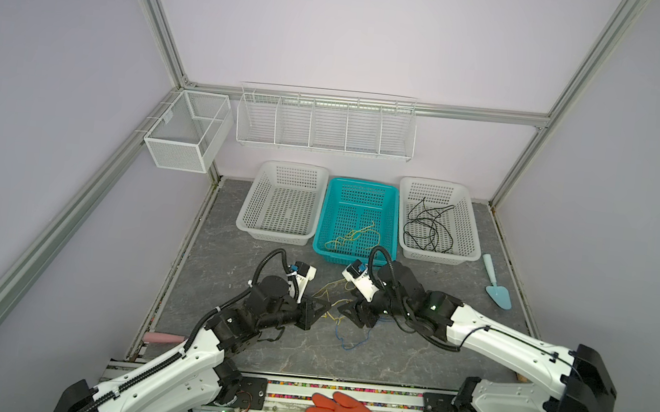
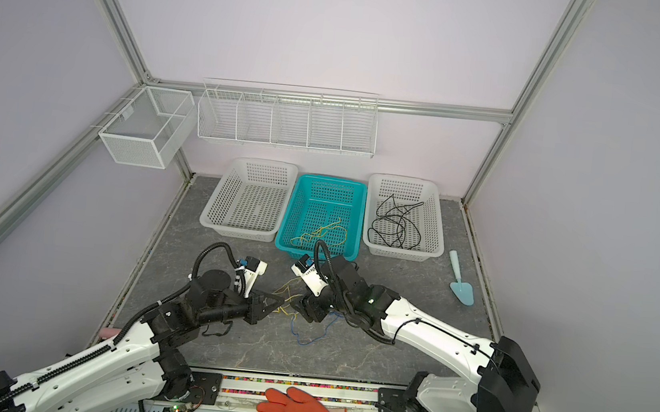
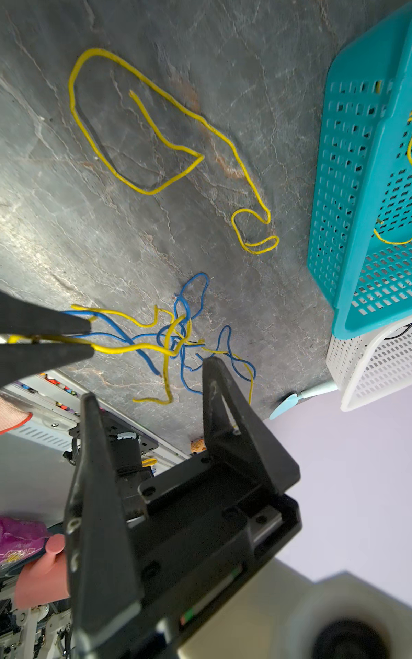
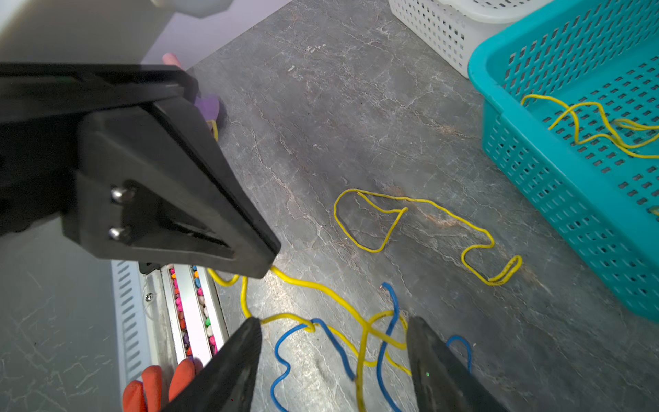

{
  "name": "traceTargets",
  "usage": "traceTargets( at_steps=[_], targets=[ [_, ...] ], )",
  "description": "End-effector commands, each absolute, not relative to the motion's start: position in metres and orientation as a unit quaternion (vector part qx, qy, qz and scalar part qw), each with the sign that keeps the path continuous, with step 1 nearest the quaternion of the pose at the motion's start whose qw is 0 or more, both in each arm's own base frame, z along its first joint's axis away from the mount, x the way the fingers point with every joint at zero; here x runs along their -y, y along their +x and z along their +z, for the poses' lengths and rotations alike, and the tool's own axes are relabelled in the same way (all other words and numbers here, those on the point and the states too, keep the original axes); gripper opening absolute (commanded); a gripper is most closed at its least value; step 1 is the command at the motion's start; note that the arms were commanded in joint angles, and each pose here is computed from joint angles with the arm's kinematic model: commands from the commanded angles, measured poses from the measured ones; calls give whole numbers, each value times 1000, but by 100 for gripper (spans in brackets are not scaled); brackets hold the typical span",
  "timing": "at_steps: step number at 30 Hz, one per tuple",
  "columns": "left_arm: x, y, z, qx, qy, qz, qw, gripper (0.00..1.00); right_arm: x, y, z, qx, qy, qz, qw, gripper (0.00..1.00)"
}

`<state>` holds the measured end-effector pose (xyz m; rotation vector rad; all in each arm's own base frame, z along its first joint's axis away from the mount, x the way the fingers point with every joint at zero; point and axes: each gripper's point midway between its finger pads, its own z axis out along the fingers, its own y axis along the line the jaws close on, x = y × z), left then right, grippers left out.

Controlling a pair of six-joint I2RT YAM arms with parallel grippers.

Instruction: Untangle the cables

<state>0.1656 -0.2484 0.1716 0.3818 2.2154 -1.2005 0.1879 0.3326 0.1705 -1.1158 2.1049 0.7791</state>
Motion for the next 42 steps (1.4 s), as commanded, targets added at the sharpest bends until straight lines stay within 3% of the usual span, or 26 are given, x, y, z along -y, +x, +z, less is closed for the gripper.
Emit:
traceTargets(
  at_steps=[1,9,15,19,25,35,39,42],
  targets=[
    [250,160,190,-810,166,-472,306,0,-344,192,177,-778,-443,296,334,67],
    [254,153,197,-797,183,-490,302,0,-349,196,167,-778,-447,291,331,53],
    [252,155,192,-804,181,-478,303,0,-348,196,168,-776,-448,288,338,24],
    [249,156,195,-805,179,-472,311,31,-346,198,171,-778,-441,283,346,13],
    [245,154,202,-805,178,-470,316,54,-338,211,186,-787,-409,266,378,7],
    [231,157,206,-810,158,-452,340,71,-316,241,221,-816,-320,227,424,7],
    [218,166,217,-808,134,-432,377,88,-309,249,229,-829,-300,220,417,7],
    [216,167,220,-804,127,-435,384,93,-312,242,236,-821,-302,250,415,7]
  ],
)
